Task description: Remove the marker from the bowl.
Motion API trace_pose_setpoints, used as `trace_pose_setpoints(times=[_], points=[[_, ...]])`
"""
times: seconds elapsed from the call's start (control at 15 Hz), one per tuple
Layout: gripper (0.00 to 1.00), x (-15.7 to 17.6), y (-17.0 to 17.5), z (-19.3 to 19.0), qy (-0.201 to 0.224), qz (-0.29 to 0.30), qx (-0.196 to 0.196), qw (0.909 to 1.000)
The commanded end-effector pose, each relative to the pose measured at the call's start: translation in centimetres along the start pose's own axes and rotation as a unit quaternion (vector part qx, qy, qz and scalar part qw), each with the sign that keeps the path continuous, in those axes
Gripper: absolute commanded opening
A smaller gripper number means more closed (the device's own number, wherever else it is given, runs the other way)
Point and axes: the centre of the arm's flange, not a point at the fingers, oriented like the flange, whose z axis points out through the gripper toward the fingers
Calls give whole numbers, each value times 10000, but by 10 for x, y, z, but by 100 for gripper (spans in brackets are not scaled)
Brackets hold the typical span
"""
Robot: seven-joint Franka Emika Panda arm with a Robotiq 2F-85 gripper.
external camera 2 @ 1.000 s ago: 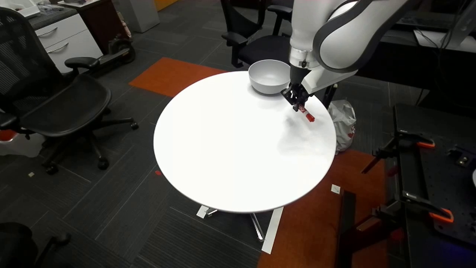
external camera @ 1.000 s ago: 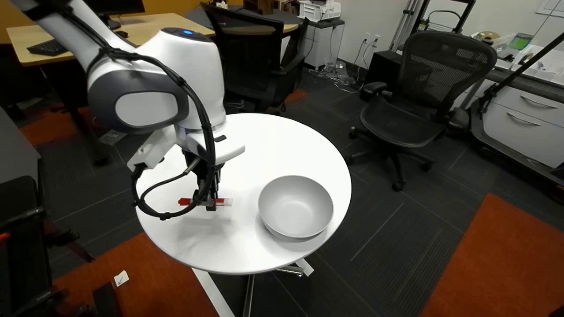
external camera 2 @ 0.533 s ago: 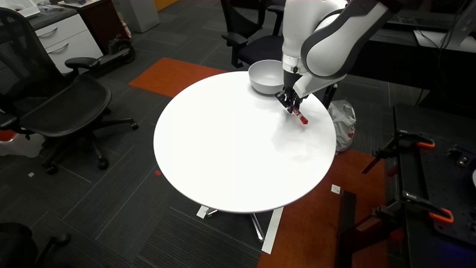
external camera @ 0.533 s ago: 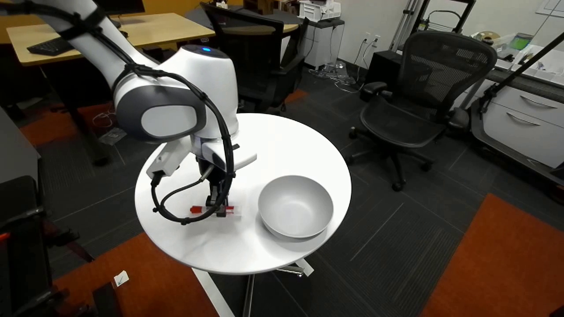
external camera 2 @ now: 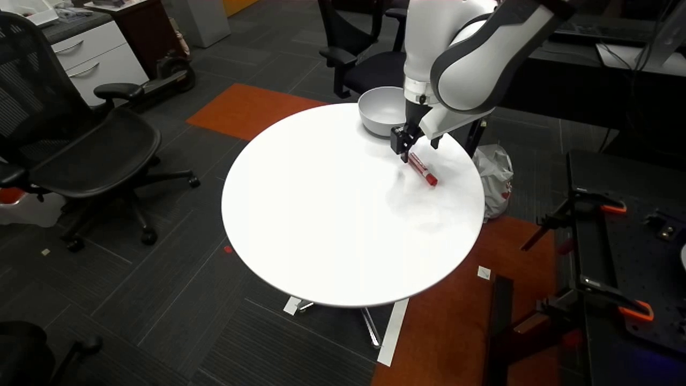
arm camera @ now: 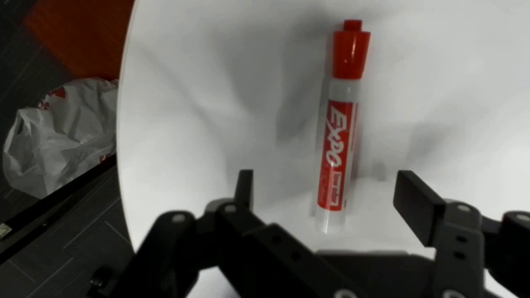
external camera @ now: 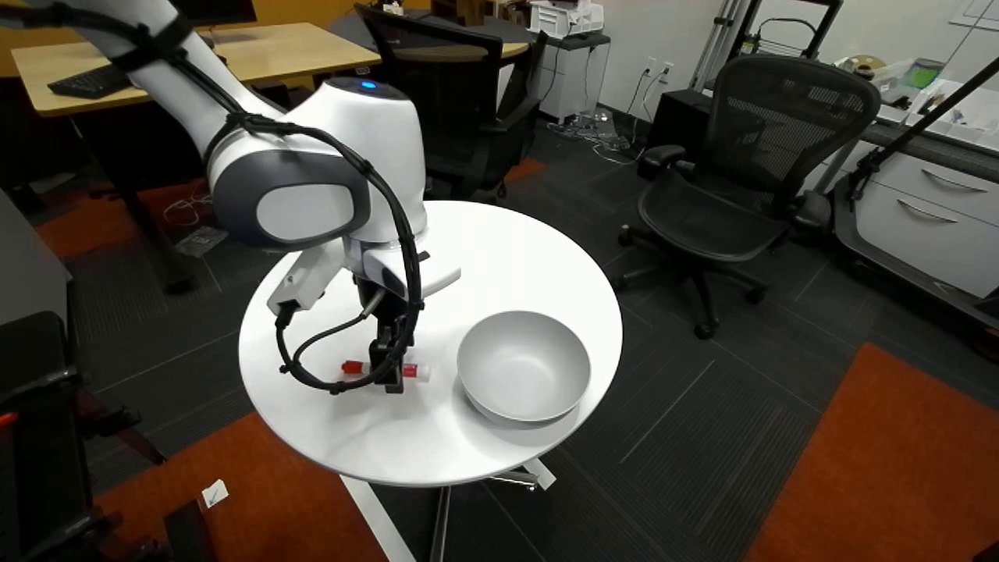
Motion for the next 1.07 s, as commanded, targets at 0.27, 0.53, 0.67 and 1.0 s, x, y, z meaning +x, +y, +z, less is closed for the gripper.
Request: trace_pose_setpoints(times=[0.27, 0.53, 0.67, 1.0], points=[[100, -44, 18, -85, 359, -227, 462, 9980], [100, -70, 27, -121, 551, -314, 592, 9962], [100, -79, 31, -132, 618, -430, 653, 9950], [100, -71, 23, -133, 600, -474, 687, 9947]])
